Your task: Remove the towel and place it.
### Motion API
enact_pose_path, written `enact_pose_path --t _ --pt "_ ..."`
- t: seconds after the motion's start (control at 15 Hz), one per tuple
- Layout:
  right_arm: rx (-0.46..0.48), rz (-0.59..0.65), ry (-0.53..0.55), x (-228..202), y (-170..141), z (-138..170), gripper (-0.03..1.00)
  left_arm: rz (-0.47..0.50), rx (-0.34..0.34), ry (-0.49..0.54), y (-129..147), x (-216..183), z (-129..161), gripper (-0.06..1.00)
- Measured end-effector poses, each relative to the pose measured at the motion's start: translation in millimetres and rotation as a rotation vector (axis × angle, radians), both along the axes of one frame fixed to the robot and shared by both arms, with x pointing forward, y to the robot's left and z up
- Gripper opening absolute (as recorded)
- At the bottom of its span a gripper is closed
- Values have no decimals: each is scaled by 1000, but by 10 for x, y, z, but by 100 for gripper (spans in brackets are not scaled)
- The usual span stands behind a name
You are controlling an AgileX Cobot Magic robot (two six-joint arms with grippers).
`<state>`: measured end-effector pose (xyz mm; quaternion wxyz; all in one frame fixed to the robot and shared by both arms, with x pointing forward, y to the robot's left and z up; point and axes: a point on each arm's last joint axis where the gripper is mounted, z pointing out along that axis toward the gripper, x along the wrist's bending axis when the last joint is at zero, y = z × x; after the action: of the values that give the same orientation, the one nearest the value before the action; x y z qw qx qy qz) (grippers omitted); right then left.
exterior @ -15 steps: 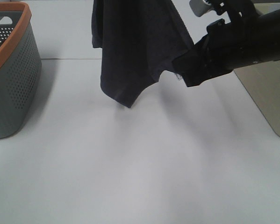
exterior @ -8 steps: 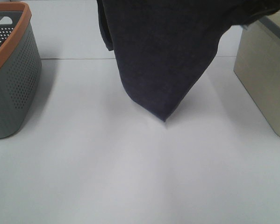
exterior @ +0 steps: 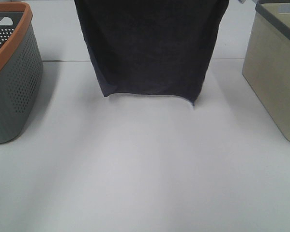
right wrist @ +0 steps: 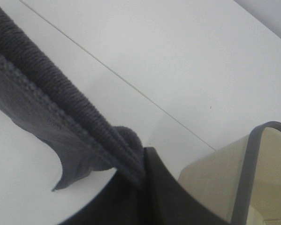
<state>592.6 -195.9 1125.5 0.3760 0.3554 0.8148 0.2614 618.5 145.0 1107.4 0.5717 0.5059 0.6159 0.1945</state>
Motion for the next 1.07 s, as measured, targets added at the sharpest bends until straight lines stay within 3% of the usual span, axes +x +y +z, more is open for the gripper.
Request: enact_pose_path --t 0.2,0.27,0.53,0.6,0.73,0.8,0.87,0.93,1.07 --pt "63 -28 -60 332 33 -90 2 -74 -57 18 152 264 -284 0" --pt "74 -39 -83 473 24 -72 2 -100 -42 10 177 381 -385 0" --pt "121 -82 -166 1073 -13 -40 2 -140 -51 -142 218 944 -264 0" --pt "136 -79 -206 1176 9 4 2 -138 -38 -194 248 1058 -178 0" --pt "151 -74 -257 1289 34 36 2 -153 49 -253 256 1163 -159 0" --pt "152 -77 -252 1298 26 12 2 -170 92 -265 248 1168 -197 0" --pt "167 -89 -181 1284 31 -208 2 -195 122 -185 249 1120 -526 0" --pt "166 -93 -146 1270 30 -320 2 -201 126 -158 252 1098 -624 0" --pt "143 -109 15 1079 -6 -815 2 -268 172 -29 216 904 -1127 0"
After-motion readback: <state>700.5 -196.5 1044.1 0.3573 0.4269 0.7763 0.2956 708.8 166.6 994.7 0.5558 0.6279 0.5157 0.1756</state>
